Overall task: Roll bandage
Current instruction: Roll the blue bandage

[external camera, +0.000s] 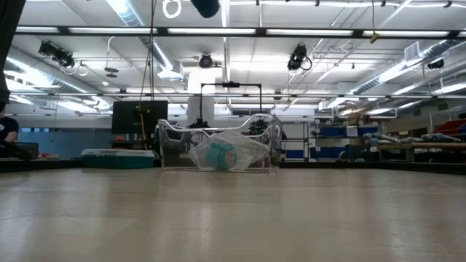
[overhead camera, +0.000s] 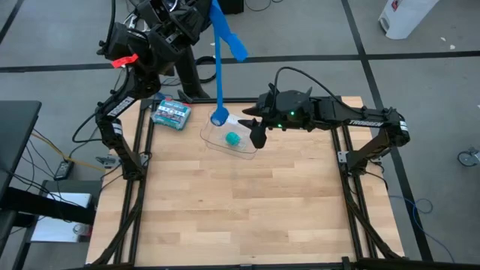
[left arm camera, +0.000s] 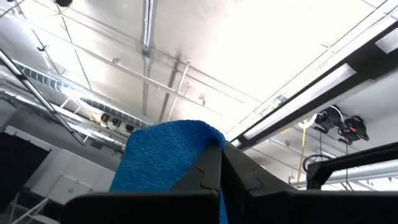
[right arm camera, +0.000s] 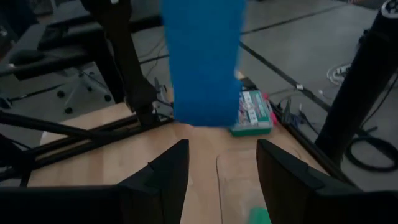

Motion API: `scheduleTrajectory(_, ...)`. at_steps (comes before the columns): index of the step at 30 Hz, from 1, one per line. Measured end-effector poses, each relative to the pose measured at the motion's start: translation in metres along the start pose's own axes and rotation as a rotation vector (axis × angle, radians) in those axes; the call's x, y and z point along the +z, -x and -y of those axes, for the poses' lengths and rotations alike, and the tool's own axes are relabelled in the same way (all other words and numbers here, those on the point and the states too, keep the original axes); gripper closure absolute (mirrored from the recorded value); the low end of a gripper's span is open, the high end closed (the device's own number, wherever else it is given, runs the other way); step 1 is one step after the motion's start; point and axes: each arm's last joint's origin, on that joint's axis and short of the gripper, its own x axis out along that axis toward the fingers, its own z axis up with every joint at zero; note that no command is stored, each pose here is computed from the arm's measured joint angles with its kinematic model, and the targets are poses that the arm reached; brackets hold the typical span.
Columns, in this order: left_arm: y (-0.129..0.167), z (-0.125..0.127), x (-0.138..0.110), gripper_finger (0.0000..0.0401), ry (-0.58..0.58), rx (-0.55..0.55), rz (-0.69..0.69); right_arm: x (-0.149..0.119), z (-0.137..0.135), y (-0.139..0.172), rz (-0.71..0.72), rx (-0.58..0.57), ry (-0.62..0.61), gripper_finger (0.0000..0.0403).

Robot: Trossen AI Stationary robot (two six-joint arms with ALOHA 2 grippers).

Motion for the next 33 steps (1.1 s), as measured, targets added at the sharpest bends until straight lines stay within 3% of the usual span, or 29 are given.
scheduleTrajectory(9, -0.001, 0.02, -0.007, 0.0395, -0.056, -0.088, -0.027, -0.001, 0.001, 0.0, -0.025, 0.041, -0.078, 0.0225)
scheduleTrajectory(17, -0.001, 0.024, -0.008, 0.0395, -0.09, -0.074, -0.018, -0.004, -0.008, 0.001, -0.024, 0.038, -0.059, 0.0227)
scheduleTrajectory(33, -0.001, 0.033, -0.01, 0.0395, -0.119, -0.091, 0.01, -0.009, -0.017, -0.027, 0.004, 0.048, -0.039, 0.0228)
